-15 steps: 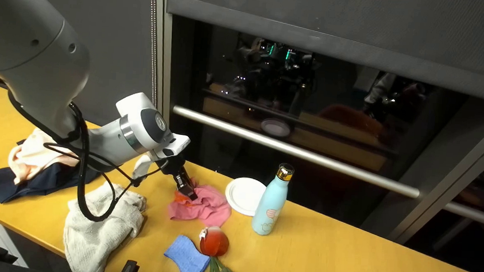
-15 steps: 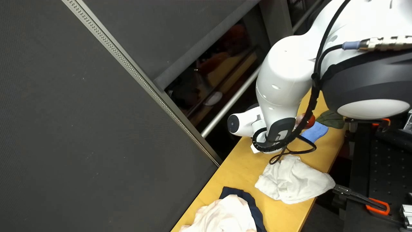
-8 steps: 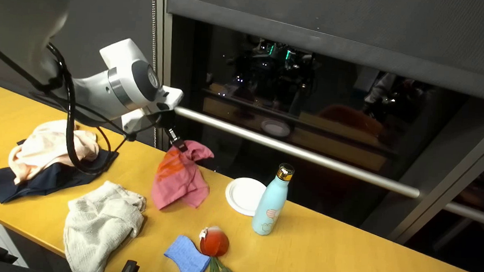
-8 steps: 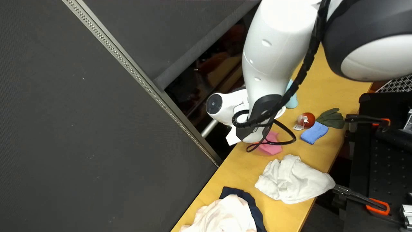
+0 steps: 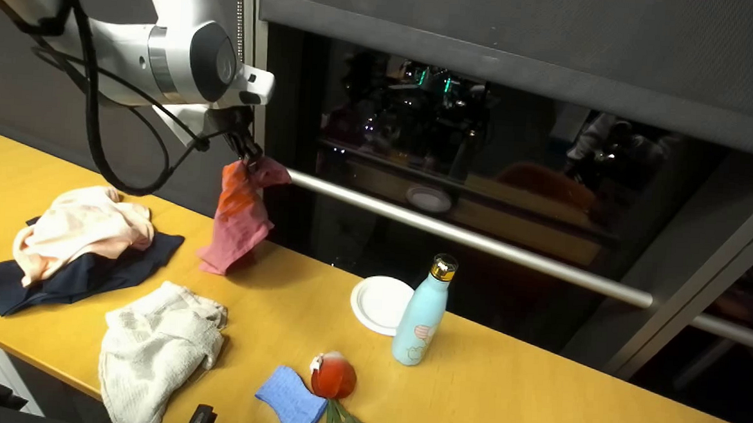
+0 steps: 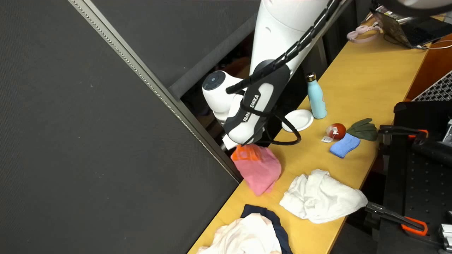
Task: Pile the towel and t-shirts together.
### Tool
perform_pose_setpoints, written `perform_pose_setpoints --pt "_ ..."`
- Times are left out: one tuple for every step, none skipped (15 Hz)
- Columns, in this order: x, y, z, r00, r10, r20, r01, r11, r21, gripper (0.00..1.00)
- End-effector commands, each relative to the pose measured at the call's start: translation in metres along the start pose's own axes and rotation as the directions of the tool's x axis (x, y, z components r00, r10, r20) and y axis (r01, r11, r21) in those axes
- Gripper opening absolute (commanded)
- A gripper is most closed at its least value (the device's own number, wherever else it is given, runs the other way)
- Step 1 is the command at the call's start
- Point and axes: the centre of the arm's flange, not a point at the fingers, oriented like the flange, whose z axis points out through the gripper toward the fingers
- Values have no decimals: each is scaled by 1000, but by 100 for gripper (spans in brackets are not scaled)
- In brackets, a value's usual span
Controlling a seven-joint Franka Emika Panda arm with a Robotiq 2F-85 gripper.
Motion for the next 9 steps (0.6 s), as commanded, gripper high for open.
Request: perform_pose_setpoints --pt "23 -47 3 984 -135 117 123 987 100 1" --pt "24 -61 1 973 -181 145 164 979 124 1" --pt "25 -80 -8 958 -229 174 206 968 143 1" --pt "24 -97 -13 940 -278 198 248 955 163 1" --pt "20 -114 -16 919 -329 219 292 938 185 1" --pt "13 -130 -18 894 -378 238 334 920 207 1" --pt "4 -144 -17 867 -427 258 375 899 227 1" --pt "-5 -157 -15 838 -472 274 414 876 247 1" --pt "-17 -171 -11 804 -519 291 453 851 266 1"
